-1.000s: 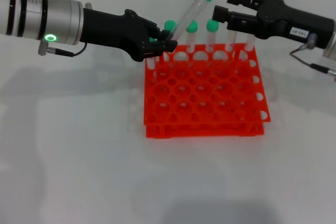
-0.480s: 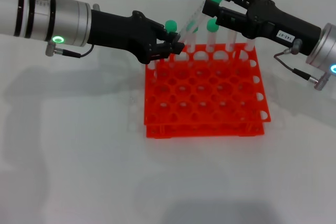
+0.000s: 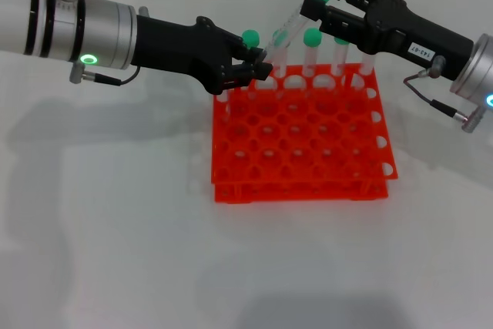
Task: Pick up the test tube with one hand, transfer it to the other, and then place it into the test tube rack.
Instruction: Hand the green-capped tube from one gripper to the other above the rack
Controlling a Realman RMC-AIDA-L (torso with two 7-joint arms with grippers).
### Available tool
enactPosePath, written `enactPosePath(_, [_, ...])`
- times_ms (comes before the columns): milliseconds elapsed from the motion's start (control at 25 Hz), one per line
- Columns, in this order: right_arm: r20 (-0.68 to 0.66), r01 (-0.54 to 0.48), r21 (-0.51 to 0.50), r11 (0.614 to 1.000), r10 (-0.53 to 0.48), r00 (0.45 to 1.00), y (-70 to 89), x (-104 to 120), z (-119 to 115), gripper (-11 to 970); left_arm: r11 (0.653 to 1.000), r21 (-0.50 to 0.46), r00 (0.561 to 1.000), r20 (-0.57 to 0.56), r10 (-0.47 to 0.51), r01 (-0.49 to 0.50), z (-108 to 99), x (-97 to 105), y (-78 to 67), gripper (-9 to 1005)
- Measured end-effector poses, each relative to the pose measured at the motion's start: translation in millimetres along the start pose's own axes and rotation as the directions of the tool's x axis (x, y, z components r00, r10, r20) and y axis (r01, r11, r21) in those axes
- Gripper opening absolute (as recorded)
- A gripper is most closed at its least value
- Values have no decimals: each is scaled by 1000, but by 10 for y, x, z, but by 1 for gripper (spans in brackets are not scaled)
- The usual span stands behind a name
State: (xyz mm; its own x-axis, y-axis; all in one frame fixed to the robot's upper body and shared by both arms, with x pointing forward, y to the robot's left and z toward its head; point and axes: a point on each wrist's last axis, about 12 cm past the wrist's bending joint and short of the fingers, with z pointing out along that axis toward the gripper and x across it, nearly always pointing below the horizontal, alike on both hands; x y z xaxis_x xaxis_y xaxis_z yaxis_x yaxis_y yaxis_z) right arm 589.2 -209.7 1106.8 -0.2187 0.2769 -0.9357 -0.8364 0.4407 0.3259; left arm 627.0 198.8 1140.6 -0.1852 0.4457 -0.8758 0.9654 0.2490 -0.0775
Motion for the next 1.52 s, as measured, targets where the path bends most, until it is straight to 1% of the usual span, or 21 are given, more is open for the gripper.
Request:
enactPosePath(640, [-2, -5, 1, 1000, 5, 1000, 5, 15, -5, 678, 1000, 11, 1000, 0, 3, -3, 20, -8, -15, 235])
enactPosePath(960, [-4, -4, -5, 1000, 4, 1000, 11, 15, 0, 263, 1000, 11, 1000, 1, -2, 2, 21, 3, -22, 238])
enactPosePath(1120, [-4, -5, -6, 1000, 4, 1000, 13, 17, -5, 263, 1000, 10, 1000, 0, -16, 16, 29, 1, -21, 240])
enactPosePath(1240, [-2, -4, -7, 1000, 4, 1000, 14, 15, -5, 263, 999, 5, 999, -4, -51, 51, 26, -27, -8, 241])
enactPosePath(1280, [-1, -4, -8, 1000, 4, 1000, 15, 13, -5, 263, 997, -4, 997, -11, -78, 78, 14, -70, 9, 242])
enactPosePath(1360, [1, -4, -9, 1000, 4, 1000, 16, 11, -9, 263, 995, -11, 995, -17, -98, 98, 10, -99, 14, 243])
enactPosePath(1520, [-3, -3, -16, 1000, 3, 1000, 25, 18, -14, 262, 992, -12, 991, -40, -129, 129, 48, -147, -19, 244])
